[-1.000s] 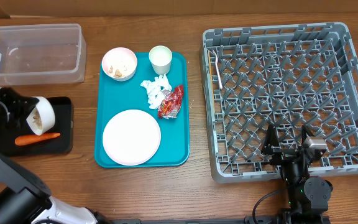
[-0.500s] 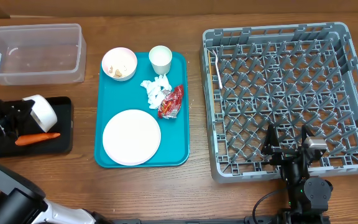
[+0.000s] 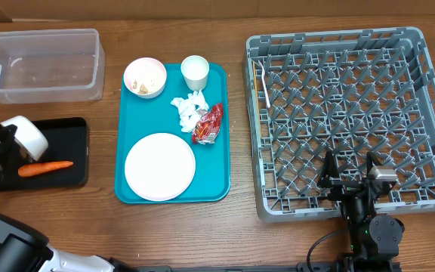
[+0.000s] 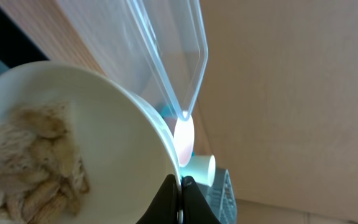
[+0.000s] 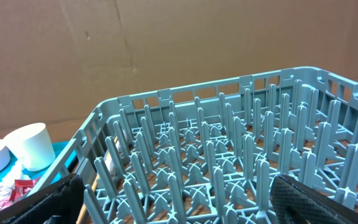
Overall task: Sort waste into correct bins and load items into the dishwasher rack
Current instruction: 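Tilt the bowl with the left gripper to dump scraps onto the black tray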
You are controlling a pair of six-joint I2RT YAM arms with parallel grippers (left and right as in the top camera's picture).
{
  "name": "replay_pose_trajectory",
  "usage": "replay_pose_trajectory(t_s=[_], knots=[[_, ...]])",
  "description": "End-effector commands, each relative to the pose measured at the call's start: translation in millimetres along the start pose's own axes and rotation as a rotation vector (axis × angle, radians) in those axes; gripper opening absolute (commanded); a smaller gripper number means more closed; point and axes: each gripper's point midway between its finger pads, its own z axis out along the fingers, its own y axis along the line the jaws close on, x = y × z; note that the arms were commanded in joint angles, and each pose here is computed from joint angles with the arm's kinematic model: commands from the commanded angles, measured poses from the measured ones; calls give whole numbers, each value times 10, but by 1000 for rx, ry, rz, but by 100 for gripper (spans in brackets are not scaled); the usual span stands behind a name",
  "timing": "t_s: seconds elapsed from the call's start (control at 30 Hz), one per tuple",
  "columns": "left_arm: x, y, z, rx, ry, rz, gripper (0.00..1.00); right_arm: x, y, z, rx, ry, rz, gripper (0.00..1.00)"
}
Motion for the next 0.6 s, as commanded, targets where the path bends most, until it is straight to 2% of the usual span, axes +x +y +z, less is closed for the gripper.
replay_pose_trajectory(t_s=[0.0,0.27,0.37,0.4,0.47,0.57], knots=[[-13,-100,-31,38,-7,27,4,16,-31,2,15,-5,5,100],[2,-201,-34,95,7,38,4,16,-31,2,15,-5,5,100],[-63,-30,-22,3,-25,-18,4,15,-30,2,15,-6,5,100],[-39,-108,-13,69,0,-67,4,16,-31,2,15,-5,5,100],[-51,-227,-1,159,21,-5,4,16,-31,2,15,-5,5,100],[-60,-136,33,147,28,-91,4,15,-30,2,15,-6,5,100]])
